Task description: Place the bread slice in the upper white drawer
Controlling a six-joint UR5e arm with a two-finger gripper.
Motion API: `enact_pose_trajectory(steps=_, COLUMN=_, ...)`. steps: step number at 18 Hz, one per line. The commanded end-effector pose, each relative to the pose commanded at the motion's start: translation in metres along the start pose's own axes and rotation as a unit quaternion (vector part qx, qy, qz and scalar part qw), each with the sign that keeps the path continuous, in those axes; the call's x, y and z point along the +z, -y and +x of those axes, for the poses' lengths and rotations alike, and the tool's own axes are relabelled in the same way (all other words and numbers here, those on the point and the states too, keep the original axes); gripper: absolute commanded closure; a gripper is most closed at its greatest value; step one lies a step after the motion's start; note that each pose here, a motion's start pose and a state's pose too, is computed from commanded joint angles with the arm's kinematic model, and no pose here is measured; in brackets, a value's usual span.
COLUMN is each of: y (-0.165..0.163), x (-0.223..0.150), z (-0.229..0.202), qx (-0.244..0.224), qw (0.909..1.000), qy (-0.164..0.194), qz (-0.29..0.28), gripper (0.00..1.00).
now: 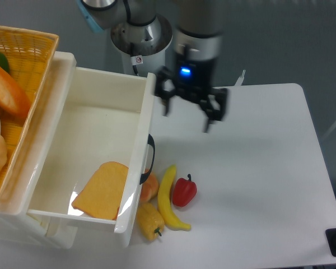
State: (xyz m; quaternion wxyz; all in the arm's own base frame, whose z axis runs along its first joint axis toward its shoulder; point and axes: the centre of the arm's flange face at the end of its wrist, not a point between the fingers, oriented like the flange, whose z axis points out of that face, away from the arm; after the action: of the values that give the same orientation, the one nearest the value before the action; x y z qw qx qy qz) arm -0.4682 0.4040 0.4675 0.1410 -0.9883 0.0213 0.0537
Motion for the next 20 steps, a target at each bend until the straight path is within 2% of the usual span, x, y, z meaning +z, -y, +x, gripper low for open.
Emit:
enact_pose_trajectory(steps=4, y=-0.037, x=0.034, z=-0.045, qx=0.014, qw=0.9983, qy=0.027, qz=-0.05, gripper=0.0)
enact_pose_trajectory(steps=6, y=-0.051, x=0.05, z=-0.057, qx=0.037, qw=0.9973, qy=0.016, qz=-0.062, gripper=0.0)
enact_pose_trajectory(steps=11, y=-0.071, x=0.082, z=-0.072, qx=0.055, qw=0.9915, qy=0.006, qz=-0.118, gripper=0.0)
enact_pose_trajectory(steps=17, y=-0.085, x=0.132, z=-0.087, qx=0.054, qw=0.99, qy=-0.013, qz=-0.129, gripper=0.0)
enact_pose_trajectory(steps=20, y=-0.089, x=0.142, z=-0.096, qx=0.072, qw=0.9898, qy=-0.001, qz=-0.123, gripper=0.0)
